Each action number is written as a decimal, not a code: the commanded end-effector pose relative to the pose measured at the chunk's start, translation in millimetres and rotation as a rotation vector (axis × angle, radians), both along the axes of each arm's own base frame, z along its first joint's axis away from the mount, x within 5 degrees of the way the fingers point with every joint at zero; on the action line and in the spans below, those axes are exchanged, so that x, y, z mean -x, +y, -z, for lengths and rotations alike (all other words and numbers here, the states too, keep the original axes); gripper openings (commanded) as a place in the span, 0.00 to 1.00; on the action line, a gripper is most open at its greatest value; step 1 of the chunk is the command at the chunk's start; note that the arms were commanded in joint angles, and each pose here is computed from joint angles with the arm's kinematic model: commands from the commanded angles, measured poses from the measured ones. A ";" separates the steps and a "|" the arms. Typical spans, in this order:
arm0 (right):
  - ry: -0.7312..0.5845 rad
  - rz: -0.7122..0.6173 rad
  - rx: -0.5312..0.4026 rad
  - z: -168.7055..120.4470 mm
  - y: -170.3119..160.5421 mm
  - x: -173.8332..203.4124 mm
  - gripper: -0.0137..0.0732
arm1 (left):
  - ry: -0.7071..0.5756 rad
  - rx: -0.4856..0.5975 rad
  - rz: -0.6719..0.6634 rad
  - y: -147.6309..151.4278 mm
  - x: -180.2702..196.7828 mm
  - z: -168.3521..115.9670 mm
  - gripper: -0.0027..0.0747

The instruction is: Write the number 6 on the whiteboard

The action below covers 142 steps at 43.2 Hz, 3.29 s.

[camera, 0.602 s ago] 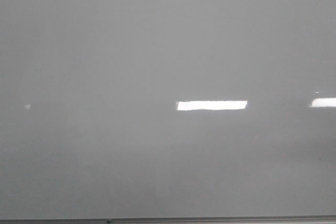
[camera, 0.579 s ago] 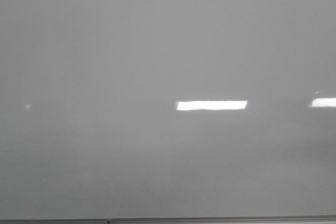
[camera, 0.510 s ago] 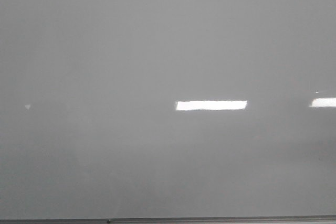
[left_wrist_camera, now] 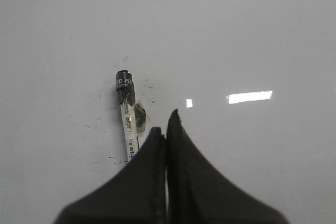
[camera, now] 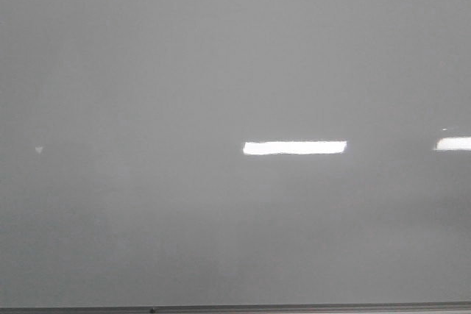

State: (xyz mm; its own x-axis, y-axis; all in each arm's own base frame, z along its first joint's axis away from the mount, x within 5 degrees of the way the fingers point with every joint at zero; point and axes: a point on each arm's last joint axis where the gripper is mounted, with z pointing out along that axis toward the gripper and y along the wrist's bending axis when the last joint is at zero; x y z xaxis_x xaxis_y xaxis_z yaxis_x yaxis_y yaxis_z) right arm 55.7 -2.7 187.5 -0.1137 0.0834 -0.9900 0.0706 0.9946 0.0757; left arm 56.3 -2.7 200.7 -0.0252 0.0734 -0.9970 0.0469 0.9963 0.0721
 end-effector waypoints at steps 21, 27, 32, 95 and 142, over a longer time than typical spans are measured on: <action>-0.101 0.013 0.004 -12.0 -0.9 1.1 0.08 | -0.096 0.014 0.002 0.1 1.1 -6.8 0.01; -0.102 0.013 0.004 -12.1 -0.9 1.1 0.08 | -0.098 0.015 0.002 0.1 1.1 -7.0 0.01; -0.121 0.015 0.006 -13.8 -1.1 1.1 0.08 | -0.100 0.013 0.002 0.1 1.1 -7.2 0.01; -0.092 -0.016 -0.039 -141.5 0.5 -16.1 0.90 | 0.008 0.050 0.008 -2.7 -43.8 -111.3 0.79; -0.126 -0.020 -0.038 -144.6 0.6 -16.1 0.90 | 0.479 0.056 -0.201 35.6 -206.5 11.3 0.74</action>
